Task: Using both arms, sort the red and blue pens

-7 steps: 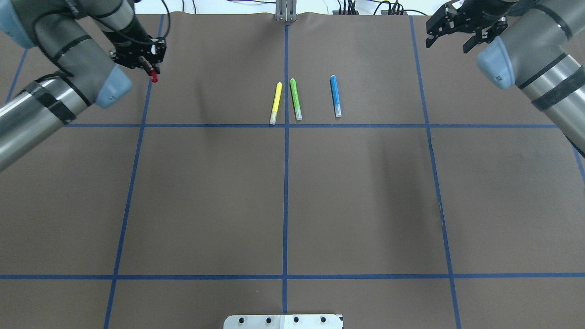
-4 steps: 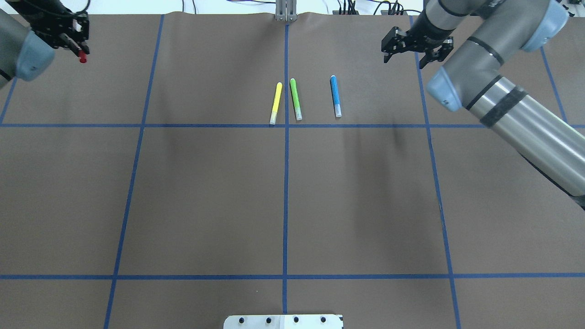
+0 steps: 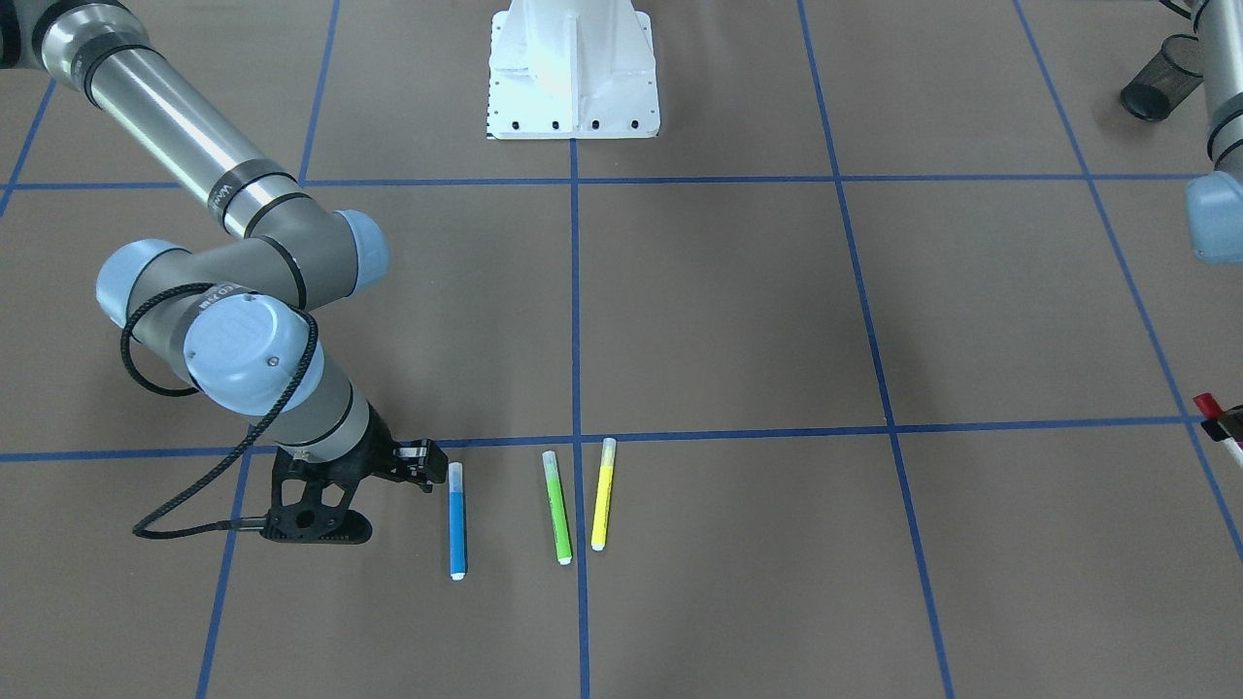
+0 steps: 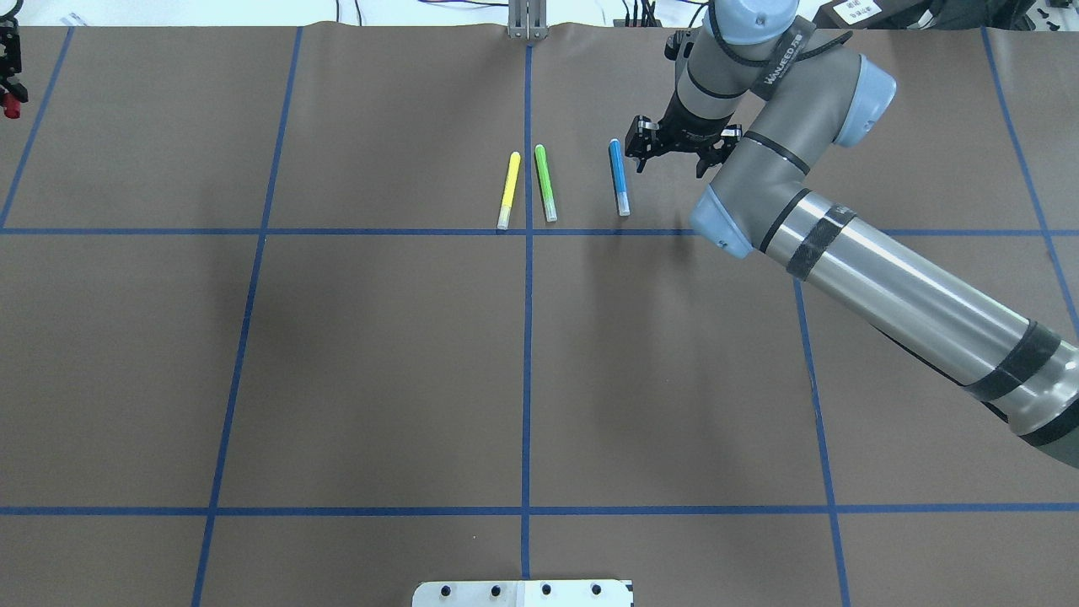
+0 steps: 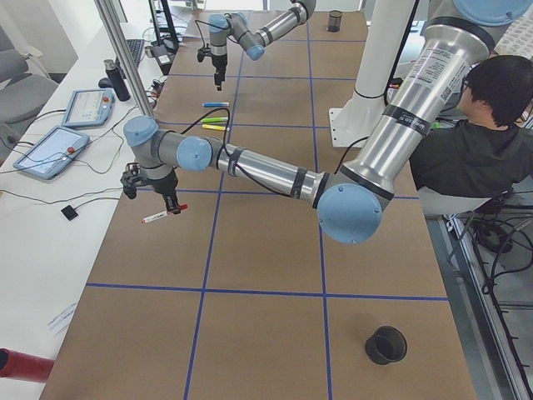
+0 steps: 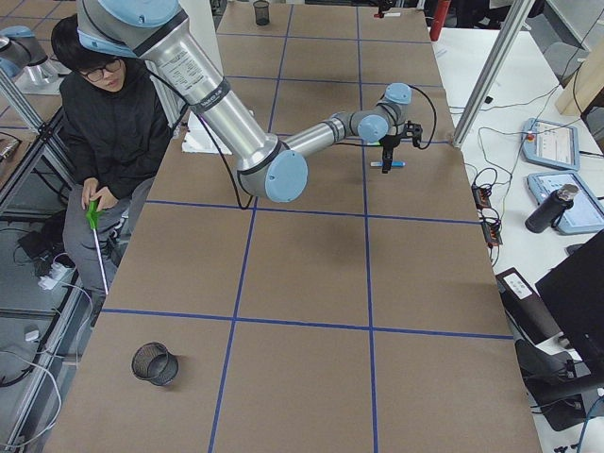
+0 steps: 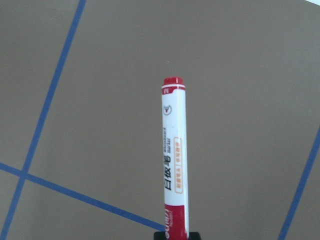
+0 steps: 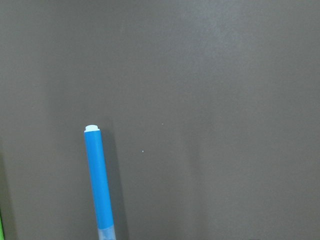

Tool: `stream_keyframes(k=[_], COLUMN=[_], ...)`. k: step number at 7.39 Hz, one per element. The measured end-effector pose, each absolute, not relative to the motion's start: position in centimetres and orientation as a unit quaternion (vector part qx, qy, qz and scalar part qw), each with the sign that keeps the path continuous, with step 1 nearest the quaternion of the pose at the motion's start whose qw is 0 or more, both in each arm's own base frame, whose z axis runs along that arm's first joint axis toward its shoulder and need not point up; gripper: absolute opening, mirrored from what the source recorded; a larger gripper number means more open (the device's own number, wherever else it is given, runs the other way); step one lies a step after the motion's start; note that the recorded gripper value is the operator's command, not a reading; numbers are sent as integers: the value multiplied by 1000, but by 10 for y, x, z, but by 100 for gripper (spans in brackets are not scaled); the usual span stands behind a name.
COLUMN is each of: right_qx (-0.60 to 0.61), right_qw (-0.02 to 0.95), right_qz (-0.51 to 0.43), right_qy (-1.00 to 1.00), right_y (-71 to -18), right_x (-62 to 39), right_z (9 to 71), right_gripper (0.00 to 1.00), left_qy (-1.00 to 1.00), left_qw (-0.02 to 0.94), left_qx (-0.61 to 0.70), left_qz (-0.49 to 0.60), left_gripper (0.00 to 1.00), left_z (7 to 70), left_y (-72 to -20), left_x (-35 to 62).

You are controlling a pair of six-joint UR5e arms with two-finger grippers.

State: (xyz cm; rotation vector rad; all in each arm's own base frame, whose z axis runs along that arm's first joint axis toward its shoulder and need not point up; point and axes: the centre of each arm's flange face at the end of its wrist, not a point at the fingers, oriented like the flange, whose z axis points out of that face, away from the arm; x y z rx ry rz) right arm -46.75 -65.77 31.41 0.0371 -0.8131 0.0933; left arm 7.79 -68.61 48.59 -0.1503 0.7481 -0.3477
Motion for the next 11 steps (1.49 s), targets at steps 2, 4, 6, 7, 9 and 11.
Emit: stream_keyframes(k=[2, 4, 6, 7, 9, 11], right_qx=[13, 15, 18, 19, 22, 26], right_qw=[921, 925, 927, 928, 930, 932], right_qz=[28, 1, -25, -35, -51, -63], right_qy=[-388, -380, -373, -369, -363, -357], right_y=[-658, -661, -661, -662, -665, -665], right_x=[-496, -511, -518, -521, -531, -535], right_z=[307, 307, 315, 317, 314, 314], right_gripper=[88, 82, 77, 76, 72, 55], left_qy=[362, 361, 360, 361, 360, 360], left_qw=[916, 917, 918, 918, 919, 919], left_qx=[-71, -70, -70, -70, -69, -70], left_qz=[-158, -154, -152, -151, -144, -143], left_gripper=[0, 0, 0, 0, 0, 0], left_z=[495, 507, 514, 516, 519, 523], left_y=[-683, -678, -674, -673, -672, -670], left_x=[68, 55, 49, 48, 46, 45])
